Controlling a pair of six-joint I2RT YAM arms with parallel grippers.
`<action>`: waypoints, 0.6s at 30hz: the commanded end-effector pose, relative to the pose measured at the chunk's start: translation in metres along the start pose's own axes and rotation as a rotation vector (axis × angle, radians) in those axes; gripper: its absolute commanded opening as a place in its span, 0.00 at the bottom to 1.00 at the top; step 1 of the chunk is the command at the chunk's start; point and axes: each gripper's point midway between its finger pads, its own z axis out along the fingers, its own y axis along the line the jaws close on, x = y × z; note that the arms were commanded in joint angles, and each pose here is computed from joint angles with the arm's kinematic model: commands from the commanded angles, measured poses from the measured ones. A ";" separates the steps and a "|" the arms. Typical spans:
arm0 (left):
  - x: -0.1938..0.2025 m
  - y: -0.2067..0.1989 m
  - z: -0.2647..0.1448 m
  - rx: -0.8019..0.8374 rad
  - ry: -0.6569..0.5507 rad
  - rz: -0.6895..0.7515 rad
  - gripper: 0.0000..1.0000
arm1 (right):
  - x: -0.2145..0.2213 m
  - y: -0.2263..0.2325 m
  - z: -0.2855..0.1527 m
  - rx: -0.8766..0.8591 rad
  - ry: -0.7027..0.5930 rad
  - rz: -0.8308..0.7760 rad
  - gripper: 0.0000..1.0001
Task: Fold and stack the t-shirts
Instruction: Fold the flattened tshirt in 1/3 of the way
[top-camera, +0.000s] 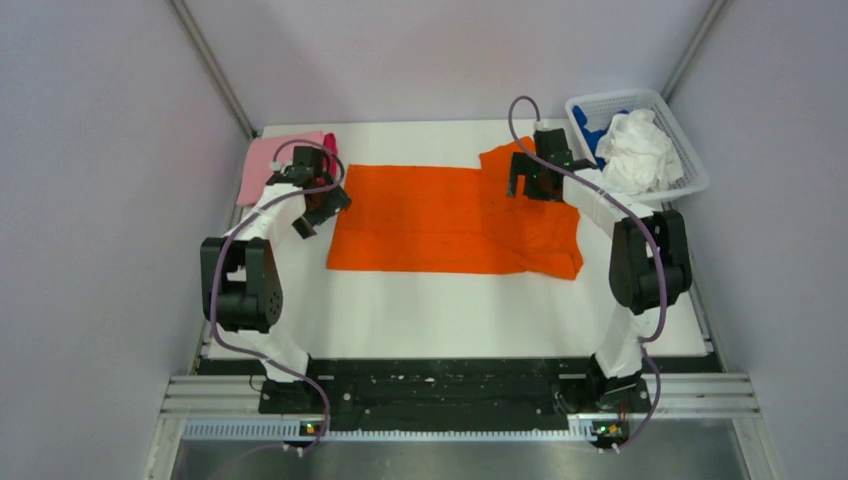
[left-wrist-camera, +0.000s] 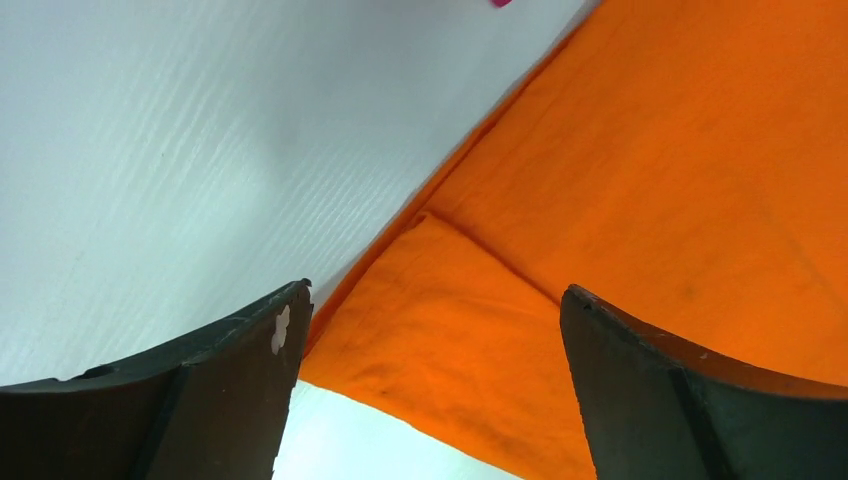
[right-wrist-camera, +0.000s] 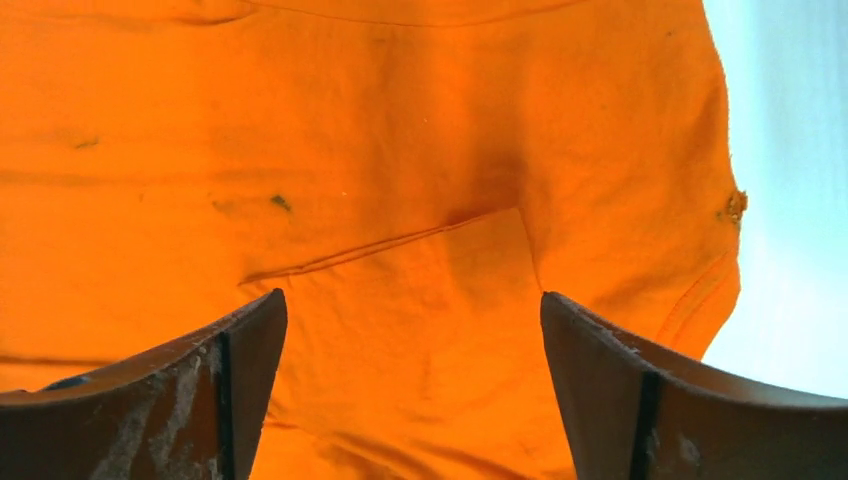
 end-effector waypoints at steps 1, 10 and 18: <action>-0.029 -0.023 -0.044 0.134 -0.089 0.002 0.99 | -0.037 0.021 -0.044 -0.129 -0.172 0.070 0.99; 0.051 -0.055 -0.026 0.398 0.183 0.059 0.99 | 0.080 0.029 -0.053 -0.254 -0.001 0.125 0.99; 0.086 -0.019 0.012 0.260 0.257 0.070 0.99 | 0.108 0.000 -0.015 -0.135 0.084 0.118 0.99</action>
